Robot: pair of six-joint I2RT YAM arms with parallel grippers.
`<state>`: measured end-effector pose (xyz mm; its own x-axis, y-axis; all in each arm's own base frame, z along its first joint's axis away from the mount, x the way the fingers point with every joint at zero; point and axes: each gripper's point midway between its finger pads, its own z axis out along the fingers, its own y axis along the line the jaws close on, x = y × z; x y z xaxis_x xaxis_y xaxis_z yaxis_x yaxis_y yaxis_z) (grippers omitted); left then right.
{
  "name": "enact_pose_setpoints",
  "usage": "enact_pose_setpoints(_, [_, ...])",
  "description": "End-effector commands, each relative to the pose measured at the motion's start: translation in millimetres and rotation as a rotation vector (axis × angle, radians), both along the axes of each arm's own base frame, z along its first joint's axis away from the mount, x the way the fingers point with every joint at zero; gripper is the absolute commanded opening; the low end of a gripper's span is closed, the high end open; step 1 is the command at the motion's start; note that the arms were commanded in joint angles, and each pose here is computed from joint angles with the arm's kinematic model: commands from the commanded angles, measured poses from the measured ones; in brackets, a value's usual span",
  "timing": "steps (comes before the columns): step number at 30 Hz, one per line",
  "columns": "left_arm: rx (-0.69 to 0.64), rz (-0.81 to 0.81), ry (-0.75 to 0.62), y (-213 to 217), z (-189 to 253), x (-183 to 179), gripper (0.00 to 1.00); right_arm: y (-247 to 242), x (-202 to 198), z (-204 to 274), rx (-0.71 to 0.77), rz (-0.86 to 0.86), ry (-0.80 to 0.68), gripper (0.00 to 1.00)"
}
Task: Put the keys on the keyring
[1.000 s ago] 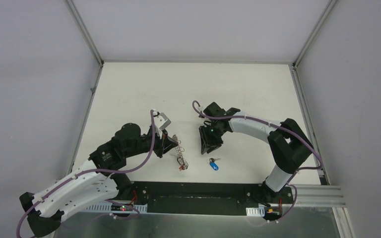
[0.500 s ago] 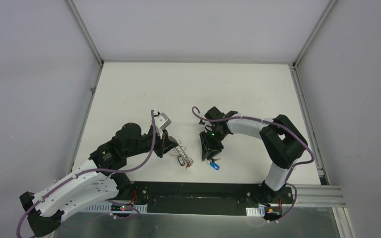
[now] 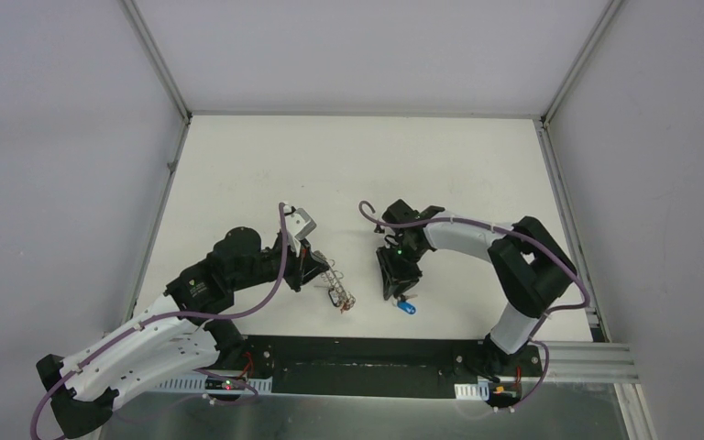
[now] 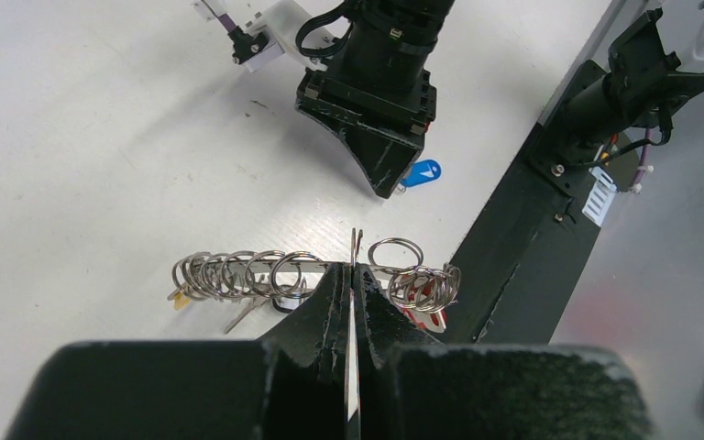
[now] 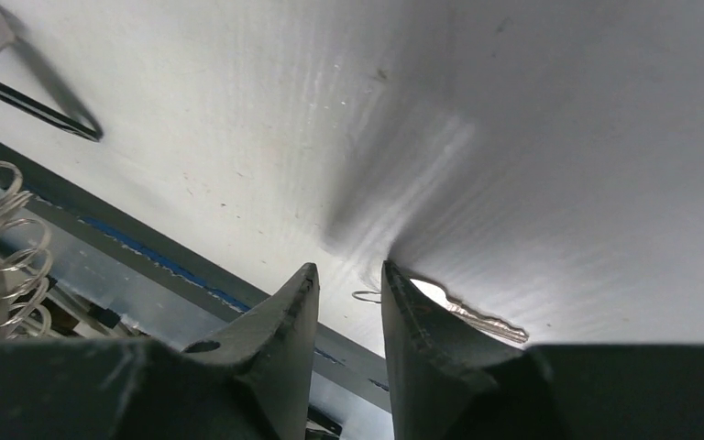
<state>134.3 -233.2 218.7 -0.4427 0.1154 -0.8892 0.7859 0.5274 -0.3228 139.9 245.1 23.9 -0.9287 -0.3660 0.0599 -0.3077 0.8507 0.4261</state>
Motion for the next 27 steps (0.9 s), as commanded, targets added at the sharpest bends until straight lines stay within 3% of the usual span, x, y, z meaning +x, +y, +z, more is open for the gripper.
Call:
enact_pose_setpoints(1, [-0.098, -0.026, -0.041, -8, 35, -3, 0.00, -17, 6, 5, -0.057, 0.012, -0.075, 0.35])
enact_pose_setpoints(6, [-0.099, -0.028, -0.038, -9, 35, -3, 0.00, -18, 10, 17, -0.048, -0.003, -0.124, 0.38])
enact_pose_setpoints(10, [-0.102, -0.027, -0.037, -9, 36, -3, 0.00, -25, 9, 27, -0.053, -0.019, -0.157, 0.30])
enact_pose_setpoints(13, [-0.101, -0.025, -0.031, -9, 35, -3, 0.00, -32, 5, 29, -0.078, -0.033, -0.155, 0.30])
enact_pose_setpoints(22, [-0.096, -0.029, -0.016, -11, 32, -3, 0.00, -45, 0, 32, -0.243, -0.025, -0.233, 0.59])
enact_pose_setpoints(27, [-0.095, -0.029, -0.012, -11, 31, -4, 0.00, -47, -2, 18, -0.392, 0.003, -0.276, 0.55])
